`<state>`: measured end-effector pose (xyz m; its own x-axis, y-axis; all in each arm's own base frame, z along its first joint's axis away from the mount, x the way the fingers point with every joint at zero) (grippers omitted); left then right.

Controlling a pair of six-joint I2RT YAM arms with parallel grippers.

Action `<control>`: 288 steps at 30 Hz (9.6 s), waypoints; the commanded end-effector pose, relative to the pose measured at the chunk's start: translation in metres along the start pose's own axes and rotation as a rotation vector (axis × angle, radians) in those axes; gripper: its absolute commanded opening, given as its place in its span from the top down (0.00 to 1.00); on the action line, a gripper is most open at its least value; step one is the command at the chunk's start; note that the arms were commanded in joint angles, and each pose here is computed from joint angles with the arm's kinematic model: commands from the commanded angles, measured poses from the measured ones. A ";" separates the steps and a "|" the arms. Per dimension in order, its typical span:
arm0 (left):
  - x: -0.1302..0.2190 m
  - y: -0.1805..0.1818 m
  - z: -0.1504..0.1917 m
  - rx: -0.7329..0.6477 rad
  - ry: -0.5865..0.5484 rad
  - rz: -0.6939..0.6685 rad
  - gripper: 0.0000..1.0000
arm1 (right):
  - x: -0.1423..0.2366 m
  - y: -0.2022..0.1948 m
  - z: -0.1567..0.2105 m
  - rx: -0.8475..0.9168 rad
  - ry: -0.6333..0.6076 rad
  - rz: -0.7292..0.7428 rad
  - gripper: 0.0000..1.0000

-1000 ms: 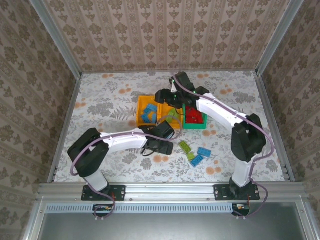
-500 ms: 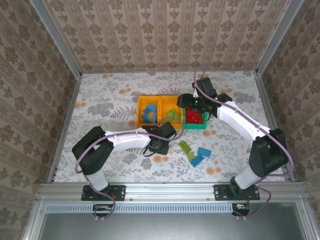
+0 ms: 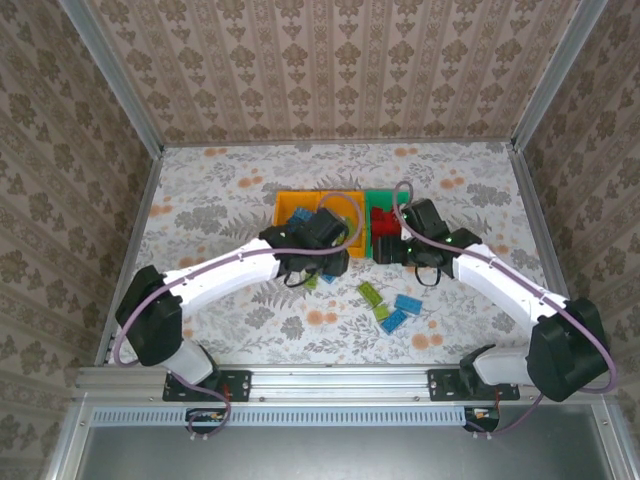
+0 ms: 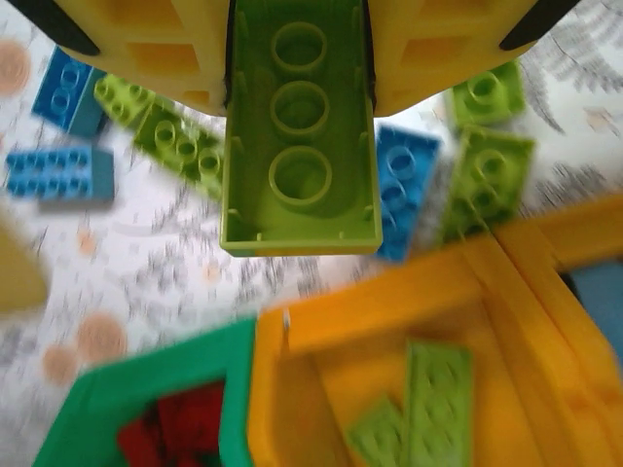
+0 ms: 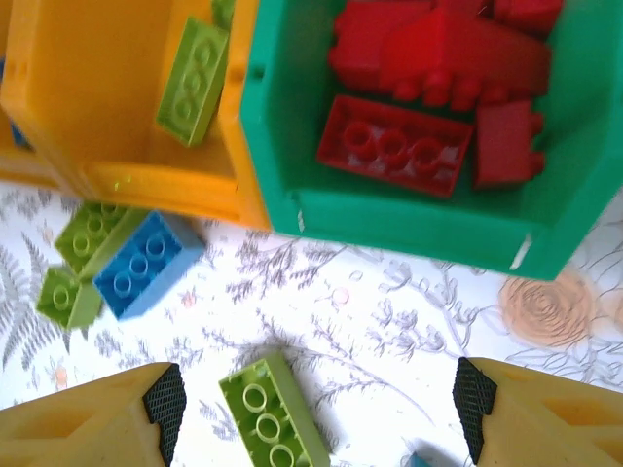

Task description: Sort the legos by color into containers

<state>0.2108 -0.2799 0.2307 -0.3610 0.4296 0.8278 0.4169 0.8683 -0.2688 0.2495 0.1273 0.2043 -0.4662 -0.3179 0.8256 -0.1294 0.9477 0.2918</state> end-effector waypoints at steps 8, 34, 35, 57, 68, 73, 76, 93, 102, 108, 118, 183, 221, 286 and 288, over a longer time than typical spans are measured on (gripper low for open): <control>-0.030 0.028 -0.089 0.005 -0.047 0.121 0.74 | -0.033 0.033 0.044 0.196 0.195 0.024 0.24; -0.080 0.043 -0.101 0.176 -0.042 0.248 0.37 | -0.061 0.041 0.055 0.212 0.222 0.133 0.68; -0.078 0.044 -0.100 0.178 -0.047 0.247 0.34 | -0.055 0.043 0.052 0.211 0.201 0.115 0.71; -0.005 0.076 -0.024 0.205 -0.136 0.058 0.00 | -0.044 0.066 -0.068 -0.058 0.015 -0.261 0.77; -0.009 0.051 0.032 -0.065 -0.009 -0.016 0.02 | -0.100 0.068 -0.104 -0.138 0.110 -0.124 0.70; -0.024 0.022 0.045 -0.218 0.060 0.007 0.03 | -0.107 0.066 -0.108 -0.119 0.114 -0.076 0.66; -0.037 0.011 0.049 -0.267 0.098 0.012 0.04 | -0.113 0.063 -0.104 -0.110 0.151 -0.041 0.61; -0.077 0.005 0.029 -0.340 0.130 -0.106 0.06 | -0.106 0.061 -0.103 -0.094 0.151 -0.038 0.44; -0.093 0.012 0.034 -0.340 0.178 -0.117 0.09 | -0.051 0.047 -0.102 -0.128 0.037 -0.051 0.37; -0.101 0.009 0.036 -0.340 0.196 -0.086 0.21 | -0.012 0.027 -0.094 -0.156 -0.034 -0.016 0.36; -0.104 0.006 0.045 -0.320 0.209 -0.061 0.54 | 0.021 -0.012 -0.052 -0.203 -0.038 0.099 0.33; 0.004 0.121 -0.040 0.036 -0.177 -0.124 0.00 | -0.017 -0.081 0.081 -0.960 0.115 0.334 0.79; 0.002 0.132 -0.007 0.064 -0.182 -0.158 0.00 | -0.064 -0.069 0.061 -1.008 0.289 0.312 0.41; -0.069 0.072 0.037 -0.123 -0.032 -0.123 0.07 | -0.085 0.139 -0.154 -0.295 -0.047 -0.270 0.26; -0.075 0.070 0.033 -0.127 -0.026 -0.124 0.13 | -0.075 0.125 -0.154 -0.332 -0.074 -0.269 0.26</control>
<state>0.2313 -0.2327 0.1298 -0.4161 0.3232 0.8499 0.4678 0.8776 -0.1046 0.4043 0.2888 0.2204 -0.4218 -0.5407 0.7278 0.0083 0.8003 0.5995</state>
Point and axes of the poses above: each hand's point on the last joint's axis, 136 mm out from that joint toward the fingers, its own x axis back along the fingers, its own y axis along the line the jaws close on, z = x × y, the point moved 10 cm from there along x, back along the fingers
